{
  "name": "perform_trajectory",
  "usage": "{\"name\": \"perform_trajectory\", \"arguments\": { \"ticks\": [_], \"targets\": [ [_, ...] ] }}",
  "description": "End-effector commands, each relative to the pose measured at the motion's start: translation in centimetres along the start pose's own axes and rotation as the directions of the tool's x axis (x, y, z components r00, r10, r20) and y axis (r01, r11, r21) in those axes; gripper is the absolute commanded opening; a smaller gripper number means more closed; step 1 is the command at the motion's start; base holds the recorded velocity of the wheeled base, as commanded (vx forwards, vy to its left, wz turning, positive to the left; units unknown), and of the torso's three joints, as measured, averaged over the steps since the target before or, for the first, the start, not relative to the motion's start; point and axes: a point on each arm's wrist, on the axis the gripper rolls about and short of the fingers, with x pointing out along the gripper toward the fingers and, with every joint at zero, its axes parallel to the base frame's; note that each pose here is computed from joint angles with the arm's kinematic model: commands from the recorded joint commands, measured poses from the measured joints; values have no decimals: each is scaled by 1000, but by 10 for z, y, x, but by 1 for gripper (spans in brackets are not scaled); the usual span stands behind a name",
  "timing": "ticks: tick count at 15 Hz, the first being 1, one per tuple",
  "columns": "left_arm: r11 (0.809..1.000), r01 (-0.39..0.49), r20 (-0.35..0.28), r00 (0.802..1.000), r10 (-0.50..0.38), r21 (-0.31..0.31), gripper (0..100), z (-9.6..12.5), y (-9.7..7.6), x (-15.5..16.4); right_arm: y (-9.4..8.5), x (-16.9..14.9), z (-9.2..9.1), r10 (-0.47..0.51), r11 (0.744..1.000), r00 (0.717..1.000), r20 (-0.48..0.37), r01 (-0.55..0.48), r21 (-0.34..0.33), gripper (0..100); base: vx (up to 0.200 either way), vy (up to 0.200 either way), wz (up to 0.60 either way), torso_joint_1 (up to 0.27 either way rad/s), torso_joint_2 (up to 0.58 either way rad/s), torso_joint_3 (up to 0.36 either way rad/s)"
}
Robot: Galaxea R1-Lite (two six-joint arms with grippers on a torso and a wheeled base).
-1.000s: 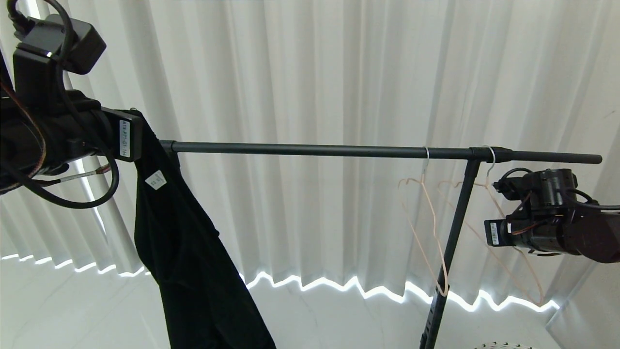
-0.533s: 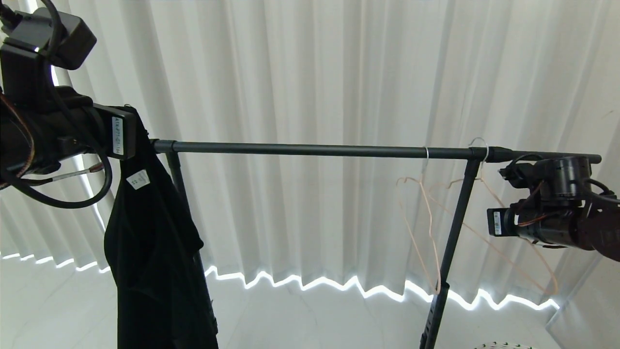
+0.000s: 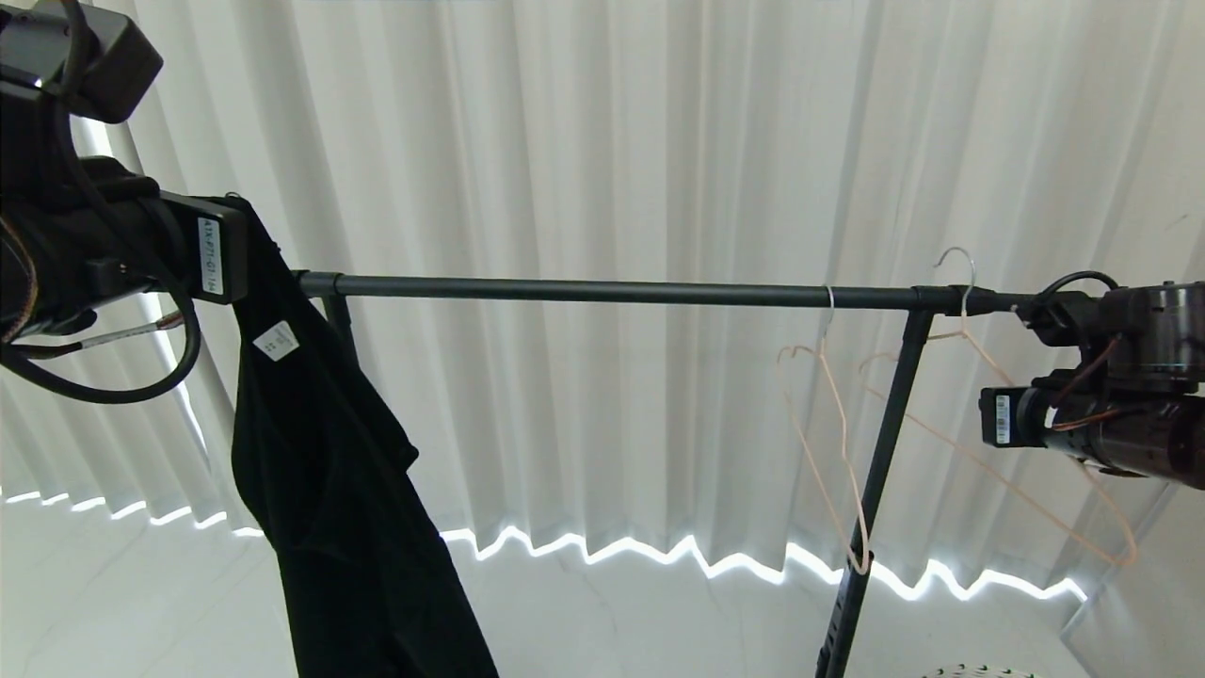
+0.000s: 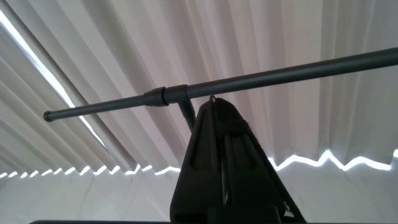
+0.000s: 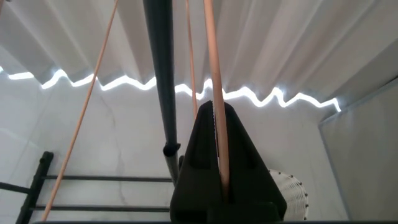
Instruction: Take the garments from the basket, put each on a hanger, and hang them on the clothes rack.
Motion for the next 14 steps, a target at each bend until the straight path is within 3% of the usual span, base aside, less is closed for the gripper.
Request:
{"name": "perform_trajectory", "arguments": {
  "ticks": [1, 6, 14],
  "targets": [
    [1000, -2, 5, 1000, 2, -1, 0, 1, 1, -1, -2, -19, 2, 5, 1000, 999, 38, -5, 0, 0, 0, 0, 0, 0, 0, 0],
    [1000, -17, 35, 999, 18, -7, 0, 2, 0, 5, -4, -54, -8, 20, 1000, 997, 74, -20, -3, 0, 0, 0, 0, 0, 0, 0],
    [1000, -15, 35, 999, 16, -8, 0, 0, 0, 3, -12, -97, -33, 25, 994, 994, 107, -14, -107, 0, -200, 0, 0, 1, 2, 5]
  ]
}}
